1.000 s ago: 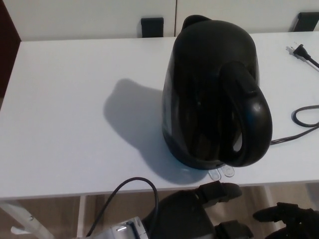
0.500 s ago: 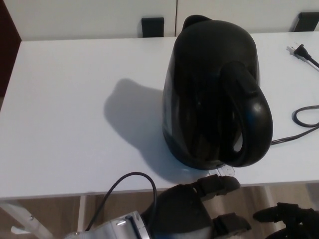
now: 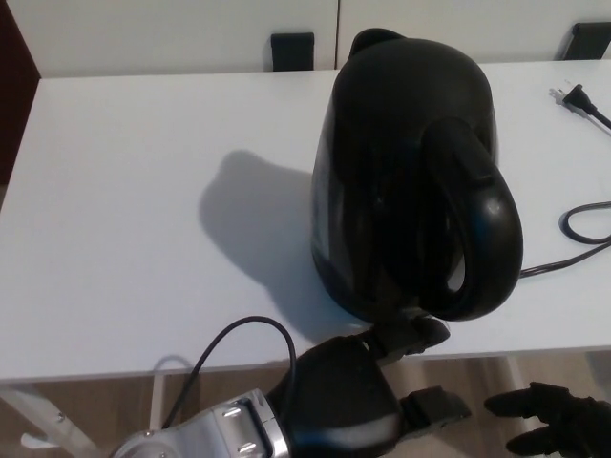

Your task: The robot walk towards a table in front and click the button on the base of the boilling pot using its left middle finger

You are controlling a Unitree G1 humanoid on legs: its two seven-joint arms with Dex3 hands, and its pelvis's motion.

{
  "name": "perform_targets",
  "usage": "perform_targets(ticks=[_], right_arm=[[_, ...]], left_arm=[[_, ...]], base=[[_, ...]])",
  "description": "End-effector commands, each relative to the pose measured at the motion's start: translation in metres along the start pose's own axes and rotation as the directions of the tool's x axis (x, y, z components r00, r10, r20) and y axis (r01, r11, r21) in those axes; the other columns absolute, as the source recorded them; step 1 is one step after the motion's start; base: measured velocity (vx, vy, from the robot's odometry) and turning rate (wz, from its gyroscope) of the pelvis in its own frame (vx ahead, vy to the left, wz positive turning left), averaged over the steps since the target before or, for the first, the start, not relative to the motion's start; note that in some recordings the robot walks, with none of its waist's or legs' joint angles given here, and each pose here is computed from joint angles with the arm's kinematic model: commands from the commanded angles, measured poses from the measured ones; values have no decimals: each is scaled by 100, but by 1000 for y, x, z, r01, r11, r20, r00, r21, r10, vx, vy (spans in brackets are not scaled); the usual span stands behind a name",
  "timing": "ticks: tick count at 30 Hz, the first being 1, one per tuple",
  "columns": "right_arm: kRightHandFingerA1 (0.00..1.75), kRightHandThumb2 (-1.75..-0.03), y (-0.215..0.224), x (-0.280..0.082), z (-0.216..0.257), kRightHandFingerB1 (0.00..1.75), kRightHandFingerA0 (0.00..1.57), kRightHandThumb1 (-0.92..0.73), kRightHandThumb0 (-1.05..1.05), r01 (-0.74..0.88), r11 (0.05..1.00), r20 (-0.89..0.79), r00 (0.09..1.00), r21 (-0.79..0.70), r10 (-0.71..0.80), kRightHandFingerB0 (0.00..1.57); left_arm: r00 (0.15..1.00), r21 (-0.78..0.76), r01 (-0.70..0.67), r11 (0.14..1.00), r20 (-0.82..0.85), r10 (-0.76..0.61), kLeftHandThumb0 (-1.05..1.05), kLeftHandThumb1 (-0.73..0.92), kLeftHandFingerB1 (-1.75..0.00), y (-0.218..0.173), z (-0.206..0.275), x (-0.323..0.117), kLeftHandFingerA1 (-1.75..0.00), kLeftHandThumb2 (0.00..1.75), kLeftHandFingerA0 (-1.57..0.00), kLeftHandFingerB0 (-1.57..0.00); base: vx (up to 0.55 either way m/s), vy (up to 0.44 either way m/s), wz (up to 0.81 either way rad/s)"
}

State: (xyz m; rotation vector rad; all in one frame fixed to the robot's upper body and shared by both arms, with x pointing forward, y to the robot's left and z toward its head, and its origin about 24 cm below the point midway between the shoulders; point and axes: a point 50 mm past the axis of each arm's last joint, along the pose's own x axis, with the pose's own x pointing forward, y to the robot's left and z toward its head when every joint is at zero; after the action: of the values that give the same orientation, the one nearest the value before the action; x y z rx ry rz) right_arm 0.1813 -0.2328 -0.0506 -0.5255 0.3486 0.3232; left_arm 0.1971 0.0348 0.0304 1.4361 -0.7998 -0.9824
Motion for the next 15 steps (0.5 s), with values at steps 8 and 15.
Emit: perform_targets(ticks=[8,15], right_arm=[[62,-77,-6,-1,2,56,57,-42,-41,4,999,24,1000,-38,-3,49],[58,-54,-8,1,2,49,81,-49,-27,-5,1000,3,1000,12,5,68]], left_arm=[[1000,13,7,1000,-24,-7,-81,82,-29,0,-4,1,-32,66,-31,-25],[1000,36,2,999,-5,-2,-81,83,-29,-3,-2,5,-33,66,-31,-25]], base=[[0,0,0],[0,0,0]])
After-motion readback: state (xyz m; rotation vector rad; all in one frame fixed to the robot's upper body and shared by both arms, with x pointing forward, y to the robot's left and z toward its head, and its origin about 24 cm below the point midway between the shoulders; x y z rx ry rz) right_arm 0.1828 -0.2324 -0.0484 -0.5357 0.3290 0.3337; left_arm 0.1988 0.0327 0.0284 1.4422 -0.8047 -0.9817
